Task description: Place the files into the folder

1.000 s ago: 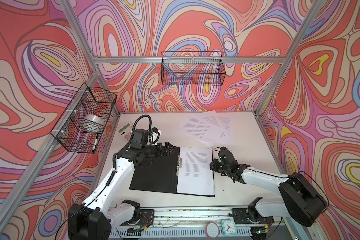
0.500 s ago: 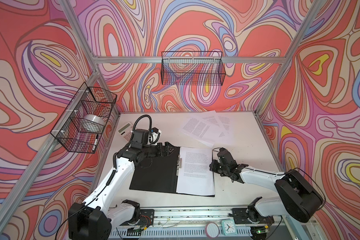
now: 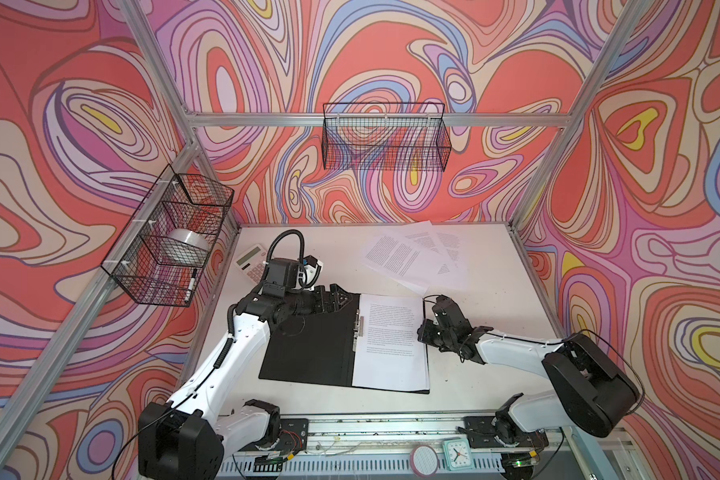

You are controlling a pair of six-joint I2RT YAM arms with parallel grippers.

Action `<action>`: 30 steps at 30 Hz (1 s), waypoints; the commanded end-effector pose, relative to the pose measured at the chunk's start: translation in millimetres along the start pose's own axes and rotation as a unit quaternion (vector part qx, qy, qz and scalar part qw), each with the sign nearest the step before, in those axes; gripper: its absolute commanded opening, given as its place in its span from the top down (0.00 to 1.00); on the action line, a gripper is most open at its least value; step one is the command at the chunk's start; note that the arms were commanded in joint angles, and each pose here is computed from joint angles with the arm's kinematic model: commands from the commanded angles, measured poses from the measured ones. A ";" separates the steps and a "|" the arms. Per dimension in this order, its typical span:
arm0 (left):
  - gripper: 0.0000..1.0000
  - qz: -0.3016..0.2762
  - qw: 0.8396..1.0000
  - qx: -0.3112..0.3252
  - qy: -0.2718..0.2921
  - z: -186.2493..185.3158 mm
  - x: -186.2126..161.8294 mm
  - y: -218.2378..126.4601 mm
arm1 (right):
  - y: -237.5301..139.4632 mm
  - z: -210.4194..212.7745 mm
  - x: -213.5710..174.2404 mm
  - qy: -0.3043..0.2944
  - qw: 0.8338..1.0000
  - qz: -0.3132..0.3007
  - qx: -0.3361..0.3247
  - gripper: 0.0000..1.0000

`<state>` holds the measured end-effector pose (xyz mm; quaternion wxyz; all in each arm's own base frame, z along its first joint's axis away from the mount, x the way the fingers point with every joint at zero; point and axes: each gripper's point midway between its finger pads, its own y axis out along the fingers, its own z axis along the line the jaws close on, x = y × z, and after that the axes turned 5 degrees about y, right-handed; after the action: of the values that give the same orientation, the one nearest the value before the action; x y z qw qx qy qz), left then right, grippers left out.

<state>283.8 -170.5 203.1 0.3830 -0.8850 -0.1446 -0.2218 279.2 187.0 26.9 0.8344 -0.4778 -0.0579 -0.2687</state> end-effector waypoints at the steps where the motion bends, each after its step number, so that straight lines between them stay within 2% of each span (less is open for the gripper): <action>1: 0.00 0.008 1.000 0.005 0.002 0.8 -3.0 -0.2 | 1.7 11.1 3.2 -0.008 1.000 -0.003 0.016 1.00; 4: 0.00 0.009 1.000 0.005 0.002 1.3 -2.7 0.2 | 2.2 11.0 2.1 -0.007 1.000 -0.002 0.020 0.99; 10: 0.00 0.011 1.000 0.007 0.002 2.1 -3.1 1.0 | -1.8 9.9 4.7 -0.005 1.000 -0.008 0.012 0.92; 11: 0.00 0.010 1.000 0.006 0.002 1.8 -2.8 0.8 | -3.8 8.4 6.0 -0.002 1.000 -0.011 0.007 0.87; 16: 0.00 0.012 1.000 0.010 0.001 3.8 -3.9 1.4 | -21.8 -0.5 25.2 -0.013 0.998 -0.046 -0.044 0.45; 18: 0.00 0.013 1.000 0.010 0.002 3.9 -3.8 1.9 | -24.9 -1.8 37.0 -0.028 0.997 -0.046 -0.051 0.35; 21: 0.00 0.014 1.000 0.013 0.001 5.1 -3.1 2.9 | -26.2 -11.7 62.3 -0.016 0.998 -0.038 -0.037 0.31; 26: 0.00 0.012 1.000 0.020 0.001 8.0 -2.2 3.5 | -30.1 -21.2 134.2 -0.002 0.996 -0.076 -0.039 0.29; 30: 0.00 0.011 1.000 0.025 0.004 10.0 -1.1 4.0 | -12.2 -16.6 188.2 0.002 0.997 -0.082 -0.015 0.29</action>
<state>285.9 -167.2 193.2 0.3993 -0.8808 -0.1428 -0.2104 408.3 93.2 95.3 0.7891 -0.4903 -0.0735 -0.3626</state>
